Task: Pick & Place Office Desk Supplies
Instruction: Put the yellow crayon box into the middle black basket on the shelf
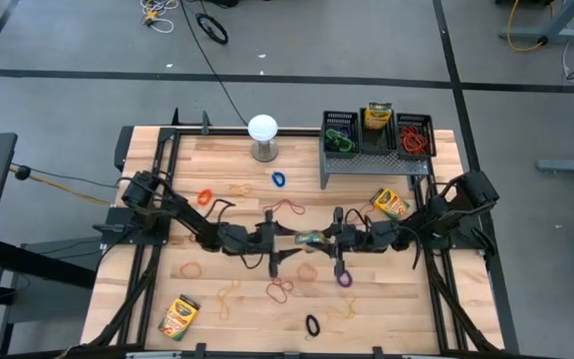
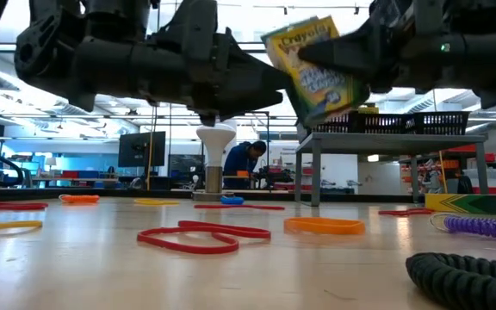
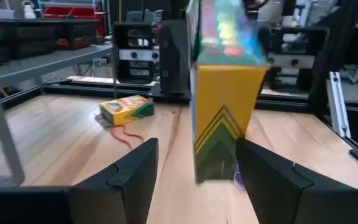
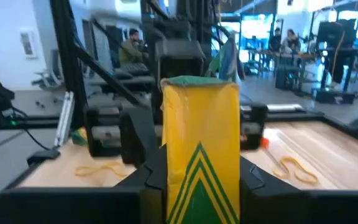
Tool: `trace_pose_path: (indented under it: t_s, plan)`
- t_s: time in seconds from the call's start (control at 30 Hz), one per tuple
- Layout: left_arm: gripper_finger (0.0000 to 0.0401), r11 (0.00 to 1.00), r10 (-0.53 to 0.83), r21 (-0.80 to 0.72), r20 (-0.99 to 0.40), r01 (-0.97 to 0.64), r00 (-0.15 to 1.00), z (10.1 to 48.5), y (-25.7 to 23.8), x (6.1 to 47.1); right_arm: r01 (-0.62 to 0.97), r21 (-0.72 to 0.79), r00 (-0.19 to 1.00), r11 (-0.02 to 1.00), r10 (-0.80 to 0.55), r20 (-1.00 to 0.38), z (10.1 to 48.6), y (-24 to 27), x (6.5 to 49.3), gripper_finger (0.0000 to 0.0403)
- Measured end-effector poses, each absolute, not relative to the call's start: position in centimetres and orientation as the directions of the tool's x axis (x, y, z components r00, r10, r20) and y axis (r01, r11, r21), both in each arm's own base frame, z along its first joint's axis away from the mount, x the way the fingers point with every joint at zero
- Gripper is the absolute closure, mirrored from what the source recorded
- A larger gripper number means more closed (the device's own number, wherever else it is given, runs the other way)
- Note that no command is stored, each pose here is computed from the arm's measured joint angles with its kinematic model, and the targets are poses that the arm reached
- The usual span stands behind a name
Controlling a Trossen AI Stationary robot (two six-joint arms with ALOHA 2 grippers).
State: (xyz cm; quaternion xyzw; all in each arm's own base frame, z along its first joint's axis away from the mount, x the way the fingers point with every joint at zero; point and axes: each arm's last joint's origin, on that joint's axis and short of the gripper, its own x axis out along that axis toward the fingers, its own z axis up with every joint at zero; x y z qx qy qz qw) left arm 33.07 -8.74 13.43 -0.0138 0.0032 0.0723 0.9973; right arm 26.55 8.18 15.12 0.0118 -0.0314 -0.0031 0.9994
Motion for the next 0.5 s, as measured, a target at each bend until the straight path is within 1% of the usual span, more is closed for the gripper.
trace_pose_path:
  t_s: [0.13,0.33,0.5]
  plan:
    - [0.0178,0.991,0.130,0.024,-0.007,-0.130,0.991,13.64,-8.92,33.50,0.007,0.022,0.996,1.000,-0.009,0.091,15.44,8.19,26.60,0.0318]
    - [0.0189,0.994,0.104,-0.028,0.016,-0.104,0.994,13.88,-9.00,33.51,0.006,0.026,0.992,1.000,-0.009,0.125,15.78,8.19,26.56,0.0320]
    - [0.0173,0.994,0.089,-0.067,0.030,-0.086,0.996,14.03,-9.04,33.52,0.008,0.016,0.987,1.000,-0.010,0.159,16.12,8.18,26.51,0.0320]
